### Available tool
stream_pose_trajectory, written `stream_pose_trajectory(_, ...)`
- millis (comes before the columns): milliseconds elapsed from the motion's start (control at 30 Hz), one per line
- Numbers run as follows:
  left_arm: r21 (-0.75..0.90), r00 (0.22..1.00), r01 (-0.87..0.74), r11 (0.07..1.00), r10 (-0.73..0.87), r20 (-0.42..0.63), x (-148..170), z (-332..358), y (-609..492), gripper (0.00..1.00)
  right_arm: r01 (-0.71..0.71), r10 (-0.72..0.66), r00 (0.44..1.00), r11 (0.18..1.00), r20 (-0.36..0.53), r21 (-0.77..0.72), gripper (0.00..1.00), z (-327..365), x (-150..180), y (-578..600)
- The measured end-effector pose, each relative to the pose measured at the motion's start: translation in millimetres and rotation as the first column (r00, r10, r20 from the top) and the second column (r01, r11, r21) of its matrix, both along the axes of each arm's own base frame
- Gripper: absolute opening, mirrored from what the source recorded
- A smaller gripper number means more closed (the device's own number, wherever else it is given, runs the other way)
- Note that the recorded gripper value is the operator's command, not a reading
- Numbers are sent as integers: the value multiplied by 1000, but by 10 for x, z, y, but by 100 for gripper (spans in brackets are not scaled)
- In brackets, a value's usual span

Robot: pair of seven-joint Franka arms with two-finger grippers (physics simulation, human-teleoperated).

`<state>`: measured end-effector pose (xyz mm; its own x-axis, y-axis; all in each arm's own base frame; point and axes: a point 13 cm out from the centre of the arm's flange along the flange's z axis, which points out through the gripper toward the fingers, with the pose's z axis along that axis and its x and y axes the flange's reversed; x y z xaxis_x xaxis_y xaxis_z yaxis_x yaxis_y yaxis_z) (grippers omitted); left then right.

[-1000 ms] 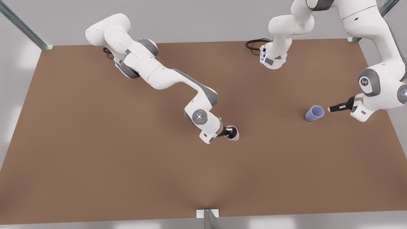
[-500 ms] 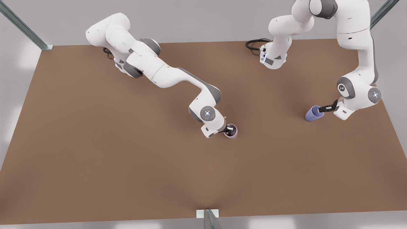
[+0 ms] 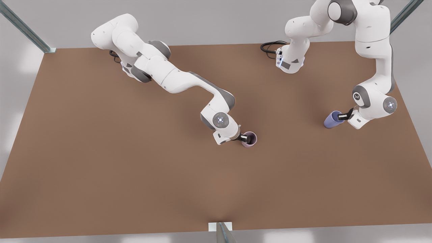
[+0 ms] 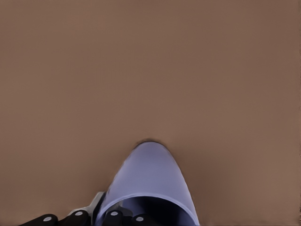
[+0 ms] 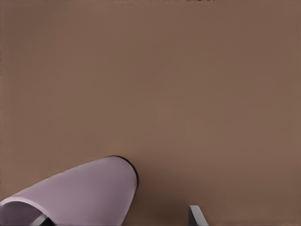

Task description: Stack the cups, with the pink cup at the bottom and the purple cup at the top

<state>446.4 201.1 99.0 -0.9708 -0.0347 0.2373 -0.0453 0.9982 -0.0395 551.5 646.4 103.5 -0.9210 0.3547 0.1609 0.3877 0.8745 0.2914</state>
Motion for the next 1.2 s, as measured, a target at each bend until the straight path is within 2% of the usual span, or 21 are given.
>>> stream_pose_trajectory(167,-6,1000,17,1000,-17,5,46,44,-45,21,14,-14,1000,1000,11,3,100,118,4,39)
stream_pose_trajectory(333,3,994,83,997,-83,78,508,454,-240,21,-1,1,1000,1000,29,4,100,339,-128,188)
stream_pose_trajectory(400,15,986,124,992,-125,114,850,797,-361,21,12,-13,999,1000,51,4,100,674,49,54)
stream_pose_trajectory(500,11,970,201,980,-200,141,1215,1217,-830,21,127,-123,987,991,104,-32,100,1787,1069,-1343)
stream_pose_trajectory(533,12,955,255,967,-254,153,1369,1379,-1261,21,160,-150,983,983,109,-86,100,2061,1230,-2022)
stream_pose_trajectory(567,12,936,317,948,-315,158,1461,1496,-1804,21,183,-166,979,971,117,-151,100,2262,1259,-2693)
stream_pose_trajectory(633,11,888,428,904,-423,181,1581,1711,-3007,21,223,-191,971,939,142,-262,100,2604,1072,-3901)
stream_pose_trajectory(733,14,857,479,878,-471,207,1725,1839,-4345,21,300,-251,950,899,187,-320,100,3129,835,-5378)
stream_pose_trajectory(833,16,892,423,906,-420,166,1632,1675,-4825,21,358,-306,931,875,200,-326,100,3598,765,-6535)
stream_pose_trajectory(900,22,922,358,934,-357,148,1657,1591,-4912,21,325,-290,945,883,152,-339,100,3614,684,-6887)
stream_pose_trajectory(1033,41,959,260,965,-263,108,1491,1451,-5148,21,183,-168,983,919,74,-349,100,3444,813,-6952)
stream_pose_trajectory(1200,82,990,131,988,-134,32,1199,1182,-5062,21,28,-14,999,944,44,-330,100,3464,566,-6776)
